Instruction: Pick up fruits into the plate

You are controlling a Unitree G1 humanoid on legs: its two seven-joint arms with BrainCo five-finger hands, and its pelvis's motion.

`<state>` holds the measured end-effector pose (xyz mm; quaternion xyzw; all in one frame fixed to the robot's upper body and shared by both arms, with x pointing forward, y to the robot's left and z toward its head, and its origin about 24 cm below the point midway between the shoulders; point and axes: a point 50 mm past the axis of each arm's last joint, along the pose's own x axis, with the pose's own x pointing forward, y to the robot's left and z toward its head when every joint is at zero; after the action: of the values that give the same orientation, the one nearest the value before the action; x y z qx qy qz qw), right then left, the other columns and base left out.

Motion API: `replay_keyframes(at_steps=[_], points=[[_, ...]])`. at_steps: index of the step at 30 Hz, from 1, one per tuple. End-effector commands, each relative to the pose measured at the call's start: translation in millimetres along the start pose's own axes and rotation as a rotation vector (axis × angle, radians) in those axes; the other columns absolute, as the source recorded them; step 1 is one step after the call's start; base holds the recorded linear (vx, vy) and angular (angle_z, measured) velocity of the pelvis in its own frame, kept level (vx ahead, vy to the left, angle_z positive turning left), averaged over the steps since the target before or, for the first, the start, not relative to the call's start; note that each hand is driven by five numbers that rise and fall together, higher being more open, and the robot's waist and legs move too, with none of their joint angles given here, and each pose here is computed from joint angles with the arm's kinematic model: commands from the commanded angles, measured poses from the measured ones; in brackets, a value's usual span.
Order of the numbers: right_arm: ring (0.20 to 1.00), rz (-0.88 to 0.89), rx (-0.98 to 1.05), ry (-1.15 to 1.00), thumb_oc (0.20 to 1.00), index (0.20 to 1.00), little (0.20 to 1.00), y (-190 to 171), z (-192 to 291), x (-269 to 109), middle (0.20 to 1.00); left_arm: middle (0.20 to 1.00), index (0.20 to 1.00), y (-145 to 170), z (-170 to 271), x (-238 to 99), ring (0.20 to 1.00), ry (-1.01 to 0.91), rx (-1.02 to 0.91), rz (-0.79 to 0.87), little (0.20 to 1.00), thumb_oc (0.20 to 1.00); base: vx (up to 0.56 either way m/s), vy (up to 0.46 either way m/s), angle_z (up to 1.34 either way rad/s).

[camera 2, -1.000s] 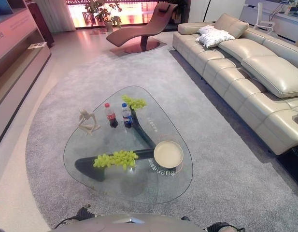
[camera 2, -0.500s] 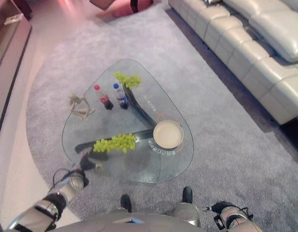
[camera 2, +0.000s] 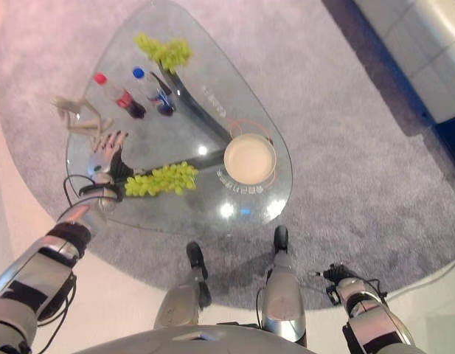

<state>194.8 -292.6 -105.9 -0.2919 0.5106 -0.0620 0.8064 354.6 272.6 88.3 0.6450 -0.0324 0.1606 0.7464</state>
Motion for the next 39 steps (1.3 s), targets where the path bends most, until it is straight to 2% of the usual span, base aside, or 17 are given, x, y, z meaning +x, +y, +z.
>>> replay_keyframes(at_steps=[1, 4, 10, 16, 24, 28, 33, 39], points=[[1.000, -0.034, 0.029, 0.014, 1.000, 1.000, 1.000, -5, -5, 0, 1.000, 1.000, 1.000, 26, -16, 15, 1.000, 0.040, 0.036, 0.074, 1.000, 1.000, -0.04, -0.064, 0.06], [1.000, -0.042, 0.046, -0.017, 1.000, 1.000, 1.000, -6, 6, 0, 1.000, 1.000, 1.000, 25, -6, 19, 1.000, 0.017, 0.022, 0.056, 1.000, 1.000, -0.03, -0.048, 0.08], [1.000, -0.069, 0.130, -0.080, 1.000, 1.000, 1.000, -14, 31, -1, 1.000, 1.000, 1.000, 23, 6, 25, 1.000, -0.055, 0.133, 0.000, 1.000, 1.000, -0.02, -0.031, 0.04], [1.000, -0.112, 0.191, -0.113, 1.000, 1.000, 1.000, -26, 41, -1, 1.000, 1.000, 1.000, 24, 7, 28, 1.000, -0.058, 0.183, -0.019, 1.000, 1.000, 0.00, -0.001, 0.03], [1.000, -0.157, 0.226, -0.140, 1.000, 1.000, 1.000, -43, 50, -3, 1.000, 1.000, 1.000, 11, 4, 20, 1.000, -0.019, 0.218, -0.051, 1.000, 1.000, 0.00, 0.005, -0.02], [1.000, -0.166, 0.213, -0.169, 1.000, 1.000, 1.000, -50, 56, -4, 1.000, 1.000, 1.000, 16, -10, 19, 1.000, 0.072, 0.255, 0.033, 1.000, 1.000, 0.00, 0.016, -0.02], [1.000, -0.158, 0.193, -0.185, 1.000, 1.000, 1.000, -45, 52, -4, 1.000, 1.000, 1.000, 32, -32, 19, 1.000, 0.234, 0.184, 0.161, 1.000, 1.000, 0.00, 0.006, -0.01], [1.000, -0.136, 0.187, -0.185, 1.000, 1.000, 1.000, -34, 43, -3, 1.000, 1.000, 1.000, 58, -45, 26, 1.000, 0.299, 0.160, 0.314, 1.000, 1.000, -0.01, -0.012, 0.01]])
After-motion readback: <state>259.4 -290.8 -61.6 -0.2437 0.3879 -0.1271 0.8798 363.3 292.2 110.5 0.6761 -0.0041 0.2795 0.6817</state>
